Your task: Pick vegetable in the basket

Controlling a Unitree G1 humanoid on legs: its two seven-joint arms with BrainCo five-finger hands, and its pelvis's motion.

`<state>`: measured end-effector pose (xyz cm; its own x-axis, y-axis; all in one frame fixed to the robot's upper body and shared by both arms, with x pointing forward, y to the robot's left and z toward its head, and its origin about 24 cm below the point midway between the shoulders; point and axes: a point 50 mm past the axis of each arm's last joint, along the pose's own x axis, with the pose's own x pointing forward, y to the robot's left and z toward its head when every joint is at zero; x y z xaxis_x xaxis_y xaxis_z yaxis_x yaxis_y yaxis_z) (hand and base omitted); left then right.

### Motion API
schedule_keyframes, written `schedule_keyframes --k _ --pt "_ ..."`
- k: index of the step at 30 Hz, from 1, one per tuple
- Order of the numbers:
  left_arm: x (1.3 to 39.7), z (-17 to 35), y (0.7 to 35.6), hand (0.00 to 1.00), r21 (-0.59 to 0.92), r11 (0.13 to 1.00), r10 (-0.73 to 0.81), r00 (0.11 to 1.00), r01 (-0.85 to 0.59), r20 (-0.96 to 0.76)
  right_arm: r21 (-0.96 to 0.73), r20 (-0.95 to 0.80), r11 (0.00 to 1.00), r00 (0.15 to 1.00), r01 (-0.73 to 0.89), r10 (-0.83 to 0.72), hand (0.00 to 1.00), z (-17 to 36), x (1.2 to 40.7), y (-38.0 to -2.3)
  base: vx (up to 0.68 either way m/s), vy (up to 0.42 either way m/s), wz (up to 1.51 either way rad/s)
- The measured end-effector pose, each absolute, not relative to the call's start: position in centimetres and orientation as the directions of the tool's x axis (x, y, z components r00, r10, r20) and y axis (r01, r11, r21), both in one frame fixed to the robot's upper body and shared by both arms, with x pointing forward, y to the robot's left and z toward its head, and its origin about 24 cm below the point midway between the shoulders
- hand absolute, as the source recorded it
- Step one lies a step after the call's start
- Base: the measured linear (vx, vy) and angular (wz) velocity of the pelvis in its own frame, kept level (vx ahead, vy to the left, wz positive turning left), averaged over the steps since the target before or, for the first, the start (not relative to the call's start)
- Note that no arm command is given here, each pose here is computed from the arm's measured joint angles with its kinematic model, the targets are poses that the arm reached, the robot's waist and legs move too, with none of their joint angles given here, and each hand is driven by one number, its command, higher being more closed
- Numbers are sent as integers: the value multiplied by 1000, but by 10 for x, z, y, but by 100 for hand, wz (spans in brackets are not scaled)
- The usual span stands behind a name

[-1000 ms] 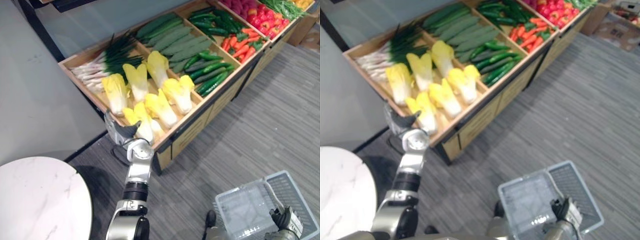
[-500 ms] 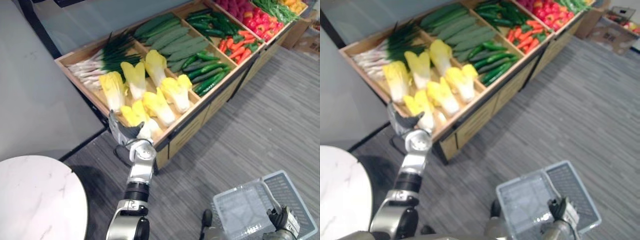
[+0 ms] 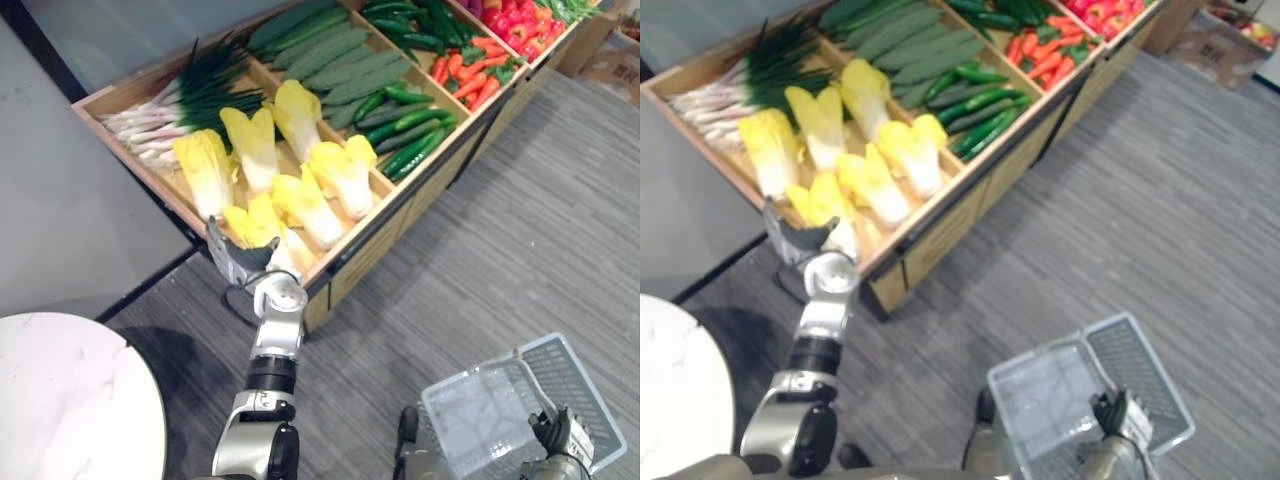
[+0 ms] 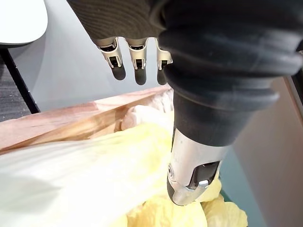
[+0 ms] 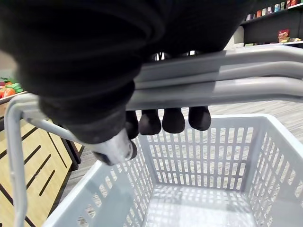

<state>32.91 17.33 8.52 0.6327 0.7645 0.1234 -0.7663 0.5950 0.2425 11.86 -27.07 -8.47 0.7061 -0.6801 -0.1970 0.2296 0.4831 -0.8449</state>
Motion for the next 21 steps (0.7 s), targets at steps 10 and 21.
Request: schedule_keyframes --k 10,21 --pt "330 83 172 0 253 599 761 638 -760 117 -841 -188 487 715 237 -673 100 -84 119 -270 -23 -6 -1" --pt "328 61 179 0 314 580 786 618 -751 27 -841 -183 486 719 239 -671 100 -84 120 -269 -59 -12 -5"
